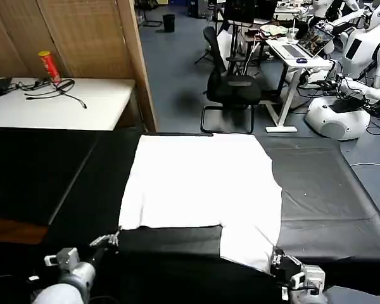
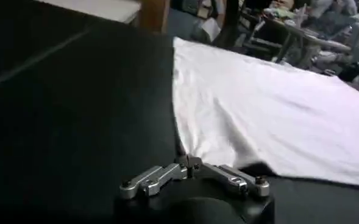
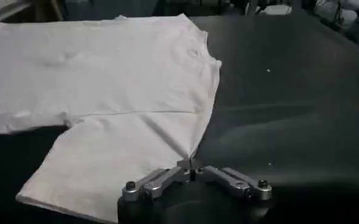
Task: Fold and organize the clothes.
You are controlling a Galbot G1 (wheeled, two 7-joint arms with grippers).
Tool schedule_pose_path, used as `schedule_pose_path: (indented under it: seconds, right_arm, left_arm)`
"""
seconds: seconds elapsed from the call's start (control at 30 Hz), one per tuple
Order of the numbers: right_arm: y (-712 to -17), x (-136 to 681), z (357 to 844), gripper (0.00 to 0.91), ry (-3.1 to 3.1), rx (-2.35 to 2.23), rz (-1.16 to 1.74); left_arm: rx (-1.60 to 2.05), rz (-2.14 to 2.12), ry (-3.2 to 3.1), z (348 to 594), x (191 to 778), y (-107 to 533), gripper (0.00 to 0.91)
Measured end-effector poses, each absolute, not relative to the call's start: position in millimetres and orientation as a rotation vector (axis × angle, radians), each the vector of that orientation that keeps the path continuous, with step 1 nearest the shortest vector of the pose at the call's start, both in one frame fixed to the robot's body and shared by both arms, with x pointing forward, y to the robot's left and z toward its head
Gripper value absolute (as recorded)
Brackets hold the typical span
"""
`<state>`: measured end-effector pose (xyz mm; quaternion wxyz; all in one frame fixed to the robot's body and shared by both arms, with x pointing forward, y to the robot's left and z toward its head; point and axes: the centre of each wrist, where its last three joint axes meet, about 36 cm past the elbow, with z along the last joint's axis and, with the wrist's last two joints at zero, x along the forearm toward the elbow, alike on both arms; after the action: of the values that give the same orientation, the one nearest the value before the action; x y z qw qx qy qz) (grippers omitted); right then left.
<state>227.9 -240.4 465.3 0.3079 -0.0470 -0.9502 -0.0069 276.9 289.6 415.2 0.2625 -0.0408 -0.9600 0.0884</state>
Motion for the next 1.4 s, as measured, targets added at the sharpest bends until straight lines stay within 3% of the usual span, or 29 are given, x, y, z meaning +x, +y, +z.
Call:
schedule_pose_path:
  seconds: [0.6, 1.4]
  right_arm:
    - [-246.4, 212.7, 480.8, 0.02, -2.563, -0.074, -0.074]
    - [-288.9, 363.8, 438.9, 0.02, -2.828, 0.016, -0.19]
  left_arm:
    - [-0.012, 0.224, -2.59, 450.1, 235.3, 309.2, 0.0]
    - [0.052, 0.361, -2.801, 437.8, 301.8, 288.8, 0.0]
